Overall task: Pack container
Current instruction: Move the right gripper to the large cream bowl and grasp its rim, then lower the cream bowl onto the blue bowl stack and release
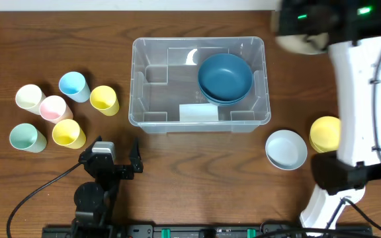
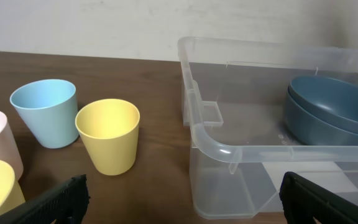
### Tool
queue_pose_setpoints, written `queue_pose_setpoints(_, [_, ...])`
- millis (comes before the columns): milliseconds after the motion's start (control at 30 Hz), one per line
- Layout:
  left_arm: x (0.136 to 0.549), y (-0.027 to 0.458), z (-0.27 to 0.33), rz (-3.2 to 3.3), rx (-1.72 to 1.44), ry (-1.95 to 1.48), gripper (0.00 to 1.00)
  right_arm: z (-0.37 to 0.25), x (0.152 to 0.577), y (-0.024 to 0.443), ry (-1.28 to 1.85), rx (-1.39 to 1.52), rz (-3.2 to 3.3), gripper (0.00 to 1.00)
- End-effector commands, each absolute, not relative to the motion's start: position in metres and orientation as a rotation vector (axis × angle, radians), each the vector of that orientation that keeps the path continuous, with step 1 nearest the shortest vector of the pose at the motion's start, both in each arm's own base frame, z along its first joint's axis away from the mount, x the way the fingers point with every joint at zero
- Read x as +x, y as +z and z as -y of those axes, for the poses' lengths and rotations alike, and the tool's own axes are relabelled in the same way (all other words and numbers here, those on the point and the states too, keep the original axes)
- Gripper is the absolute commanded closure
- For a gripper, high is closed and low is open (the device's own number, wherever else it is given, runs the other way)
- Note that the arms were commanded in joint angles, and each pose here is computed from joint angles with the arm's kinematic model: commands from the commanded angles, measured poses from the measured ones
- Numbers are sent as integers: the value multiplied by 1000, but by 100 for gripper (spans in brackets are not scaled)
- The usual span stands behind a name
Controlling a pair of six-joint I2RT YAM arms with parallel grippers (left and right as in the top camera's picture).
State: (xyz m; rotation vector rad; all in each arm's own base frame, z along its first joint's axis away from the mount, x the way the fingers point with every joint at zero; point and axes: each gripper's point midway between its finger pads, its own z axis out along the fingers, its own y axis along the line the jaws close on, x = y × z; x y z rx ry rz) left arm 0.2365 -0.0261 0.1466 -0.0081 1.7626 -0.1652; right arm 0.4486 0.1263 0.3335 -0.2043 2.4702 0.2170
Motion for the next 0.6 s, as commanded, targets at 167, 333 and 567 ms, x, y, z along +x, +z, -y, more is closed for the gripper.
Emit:
queue_pose_setpoints(167, [235, 132, 26, -1805, -4, -164, 2, -206, 423, 264, 67, -477, -2605, 99])
queue_pose_setpoints(333, [235, 132, 26, -1805, -4, -164, 2, -230, 417, 222, 48, -563, -2664, 99])
queue_pose_setpoints(567, [235, 132, 26, -1805, -4, -164, 2, -236, 421, 182, 35, -575, -2696, 99])
